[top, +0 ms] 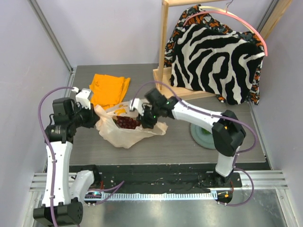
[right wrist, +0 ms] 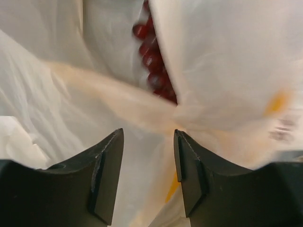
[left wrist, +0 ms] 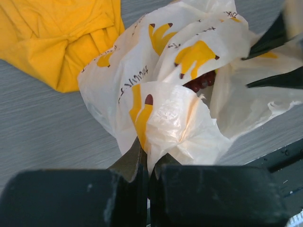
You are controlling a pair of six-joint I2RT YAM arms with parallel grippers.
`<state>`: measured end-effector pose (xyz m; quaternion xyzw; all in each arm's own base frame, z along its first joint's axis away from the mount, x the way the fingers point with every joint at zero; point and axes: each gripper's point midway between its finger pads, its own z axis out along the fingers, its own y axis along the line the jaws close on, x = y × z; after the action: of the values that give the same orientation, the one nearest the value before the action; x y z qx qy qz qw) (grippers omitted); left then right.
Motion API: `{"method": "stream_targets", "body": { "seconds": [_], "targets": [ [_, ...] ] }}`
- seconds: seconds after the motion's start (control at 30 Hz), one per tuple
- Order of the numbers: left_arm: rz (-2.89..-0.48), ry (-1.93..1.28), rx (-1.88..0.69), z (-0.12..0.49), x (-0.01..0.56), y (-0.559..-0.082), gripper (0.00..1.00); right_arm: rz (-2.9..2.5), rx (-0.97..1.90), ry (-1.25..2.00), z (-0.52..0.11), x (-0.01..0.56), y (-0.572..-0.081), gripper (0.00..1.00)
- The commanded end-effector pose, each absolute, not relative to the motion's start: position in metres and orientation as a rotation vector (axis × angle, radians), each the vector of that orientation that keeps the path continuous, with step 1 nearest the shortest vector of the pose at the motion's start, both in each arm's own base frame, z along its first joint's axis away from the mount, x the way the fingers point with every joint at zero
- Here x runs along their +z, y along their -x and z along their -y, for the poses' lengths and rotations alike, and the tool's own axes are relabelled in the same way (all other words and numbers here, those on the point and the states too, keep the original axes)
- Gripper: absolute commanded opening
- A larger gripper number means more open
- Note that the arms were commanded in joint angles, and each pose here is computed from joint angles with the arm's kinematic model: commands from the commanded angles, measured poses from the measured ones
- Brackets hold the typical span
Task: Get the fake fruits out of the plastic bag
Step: Adjust the plastic bag at the center of the board.
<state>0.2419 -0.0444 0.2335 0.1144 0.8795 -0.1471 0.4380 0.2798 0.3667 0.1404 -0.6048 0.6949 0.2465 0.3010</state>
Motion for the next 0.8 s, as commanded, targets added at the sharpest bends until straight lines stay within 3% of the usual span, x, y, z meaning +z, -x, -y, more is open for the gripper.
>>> {"method": "stream_targets", "body": {
  "seconds": [0.0, 0.13, 0.33, 0.53, 0.77],
  "targets": [
    [-2.172, -0.313, -0.365, 0.048, 0.233, -0.218, 0.00, -1.733, 0.422, 1.646, -0.368, 0.126, -0.272, 0.54],
    [-2.132, -0.335, -0.351, 0.050, 0.231, -0.206, 0.00, -1.719, 0.312, 1.804, -0.339, 0.106, -0.240, 0.55],
    [-2.142, -0.358, -0.313, 0.046, 0.235, -0.200, 0.00, -1.695, 0.200, 1.659, -0.319, 0.158, -0.269, 0.56],
    [-2.162, -0.379, -0.408, 0.058, 0.245, -0.194, 0.00, -1.577, 0.392, 1.517, -0.359, 0.247, -0.277, 0.62],
    [-2.138, -0.282, -0.492, 0.065, 0.246, -0.210, 0.00, -1.517, 0.647, 1.589, -0.403, 0.247, -0.256, 0.53]
  ]
}}
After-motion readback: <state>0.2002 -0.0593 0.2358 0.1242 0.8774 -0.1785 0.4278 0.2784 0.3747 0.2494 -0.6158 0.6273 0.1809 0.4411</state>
